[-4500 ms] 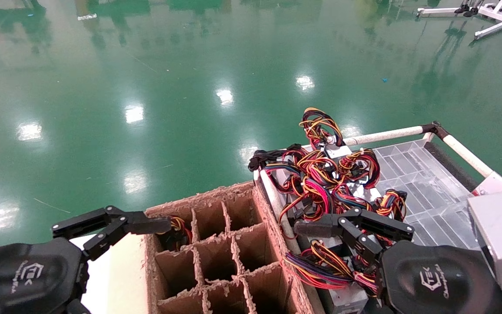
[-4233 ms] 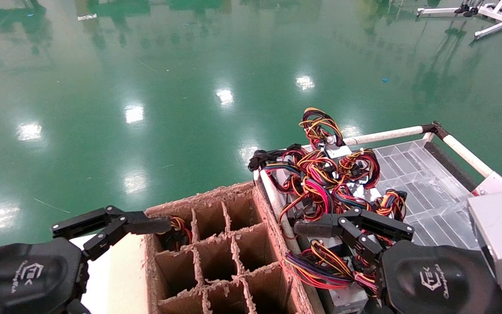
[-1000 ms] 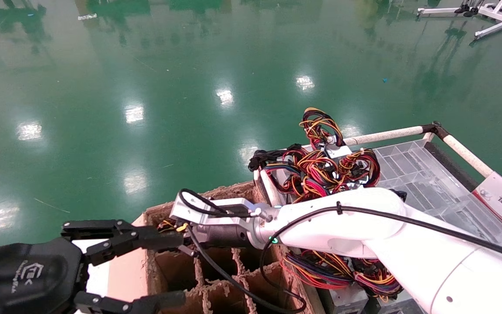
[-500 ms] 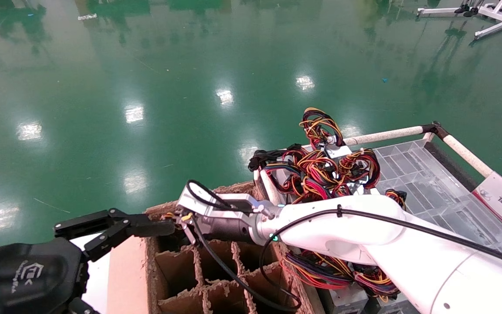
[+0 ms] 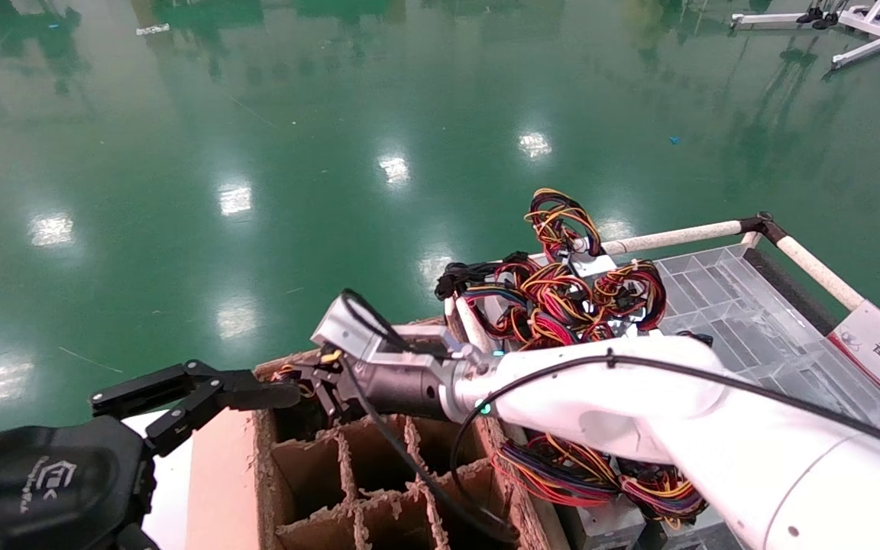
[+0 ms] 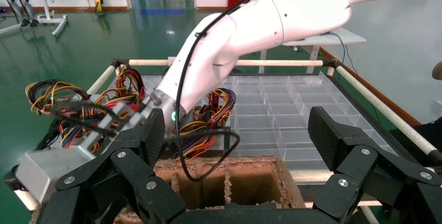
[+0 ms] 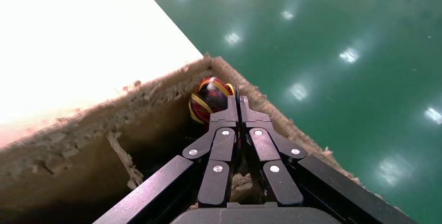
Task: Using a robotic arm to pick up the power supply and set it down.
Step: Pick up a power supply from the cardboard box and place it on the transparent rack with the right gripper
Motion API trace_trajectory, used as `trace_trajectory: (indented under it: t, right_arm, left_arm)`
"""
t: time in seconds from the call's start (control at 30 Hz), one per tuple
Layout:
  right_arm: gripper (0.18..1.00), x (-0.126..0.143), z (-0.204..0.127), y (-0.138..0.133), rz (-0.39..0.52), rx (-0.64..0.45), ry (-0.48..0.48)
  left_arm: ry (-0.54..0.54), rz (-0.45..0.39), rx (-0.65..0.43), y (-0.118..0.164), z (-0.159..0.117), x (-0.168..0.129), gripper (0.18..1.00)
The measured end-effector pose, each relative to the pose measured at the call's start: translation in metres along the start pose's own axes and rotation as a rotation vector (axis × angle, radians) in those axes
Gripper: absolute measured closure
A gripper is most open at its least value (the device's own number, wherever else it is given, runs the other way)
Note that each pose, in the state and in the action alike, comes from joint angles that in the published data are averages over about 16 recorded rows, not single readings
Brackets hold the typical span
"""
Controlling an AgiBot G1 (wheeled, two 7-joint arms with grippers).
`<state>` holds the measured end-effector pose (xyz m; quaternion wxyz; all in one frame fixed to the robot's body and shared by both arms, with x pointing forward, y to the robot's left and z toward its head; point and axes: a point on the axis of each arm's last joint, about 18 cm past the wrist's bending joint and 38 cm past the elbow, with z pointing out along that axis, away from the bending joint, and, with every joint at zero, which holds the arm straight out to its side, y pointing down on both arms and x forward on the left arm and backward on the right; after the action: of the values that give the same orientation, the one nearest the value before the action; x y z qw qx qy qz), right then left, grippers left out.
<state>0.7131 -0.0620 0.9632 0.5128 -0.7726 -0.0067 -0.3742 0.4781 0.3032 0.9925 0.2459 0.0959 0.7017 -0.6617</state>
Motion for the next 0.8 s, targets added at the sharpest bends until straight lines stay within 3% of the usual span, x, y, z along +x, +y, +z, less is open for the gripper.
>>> trace_trajectory:
  t: [0.37, 0.8]
  right_arm:
    - [0.986, 0.013, -0.028, -0.015, 0.075, 0.109, -0.067]
    - [0.986, 0.029, -0.092, -0.038, 0.171, 0.372, -0.158]
  left_arm:
    - [0.000, 0.000, 0.000, 0.000, 0.000, 0.000, 0.184]
    - [0.000, 0.000, 0.000, 0.000, 0.000, 0.000, 0.184]
